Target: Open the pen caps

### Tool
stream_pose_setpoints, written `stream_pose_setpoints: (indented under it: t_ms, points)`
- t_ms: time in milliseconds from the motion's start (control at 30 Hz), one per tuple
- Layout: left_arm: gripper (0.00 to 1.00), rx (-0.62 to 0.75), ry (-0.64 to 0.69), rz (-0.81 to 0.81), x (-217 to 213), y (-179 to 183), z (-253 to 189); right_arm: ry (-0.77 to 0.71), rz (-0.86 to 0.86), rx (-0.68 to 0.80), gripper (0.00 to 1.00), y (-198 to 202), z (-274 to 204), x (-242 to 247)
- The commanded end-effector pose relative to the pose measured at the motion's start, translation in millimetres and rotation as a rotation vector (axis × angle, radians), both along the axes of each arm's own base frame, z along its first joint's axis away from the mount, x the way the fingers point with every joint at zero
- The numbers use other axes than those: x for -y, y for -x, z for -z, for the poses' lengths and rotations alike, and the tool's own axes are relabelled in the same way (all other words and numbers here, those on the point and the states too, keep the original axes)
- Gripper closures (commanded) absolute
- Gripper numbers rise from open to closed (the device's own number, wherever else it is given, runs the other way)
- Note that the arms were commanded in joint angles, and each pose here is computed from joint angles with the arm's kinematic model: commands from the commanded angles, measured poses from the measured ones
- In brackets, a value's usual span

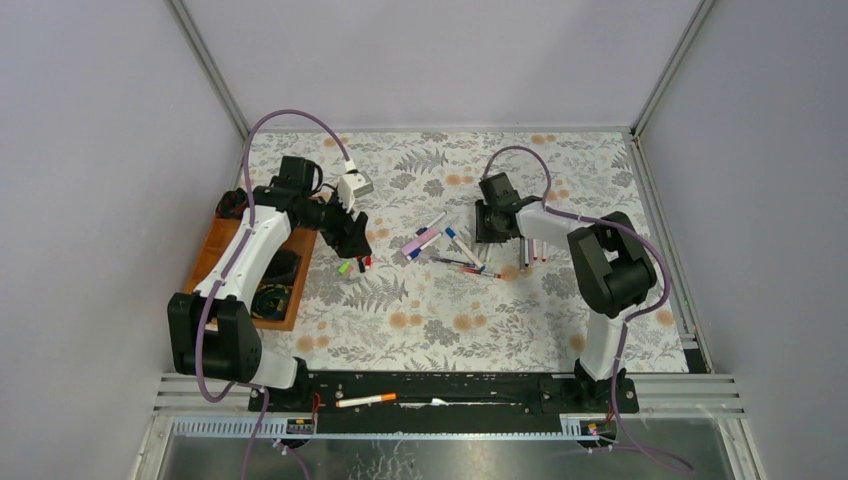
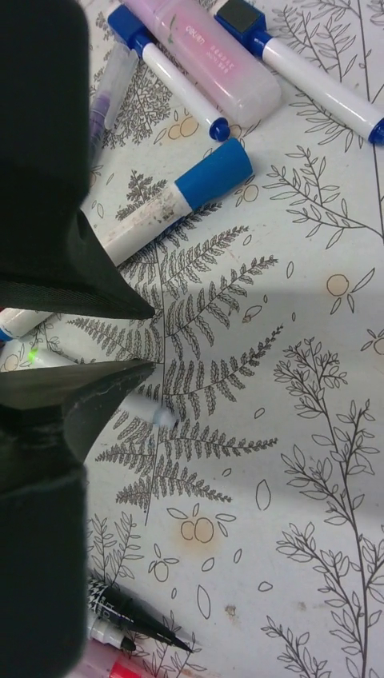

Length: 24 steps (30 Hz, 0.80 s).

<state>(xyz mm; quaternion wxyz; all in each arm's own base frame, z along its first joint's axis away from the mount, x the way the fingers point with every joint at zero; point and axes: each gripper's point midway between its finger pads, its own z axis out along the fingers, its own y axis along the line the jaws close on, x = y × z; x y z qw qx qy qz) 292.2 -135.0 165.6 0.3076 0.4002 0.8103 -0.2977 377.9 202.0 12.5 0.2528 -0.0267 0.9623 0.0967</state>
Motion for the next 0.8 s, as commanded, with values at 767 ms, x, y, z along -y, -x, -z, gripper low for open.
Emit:
stream_pose_setpoints:
  t_ms: [767]
  points:
    - [0.2,0.028,0.026,0.034,2.5,4.9,-16.8,0.069,-0.145,0.095,0.61,41.3,-50.6,20.5]
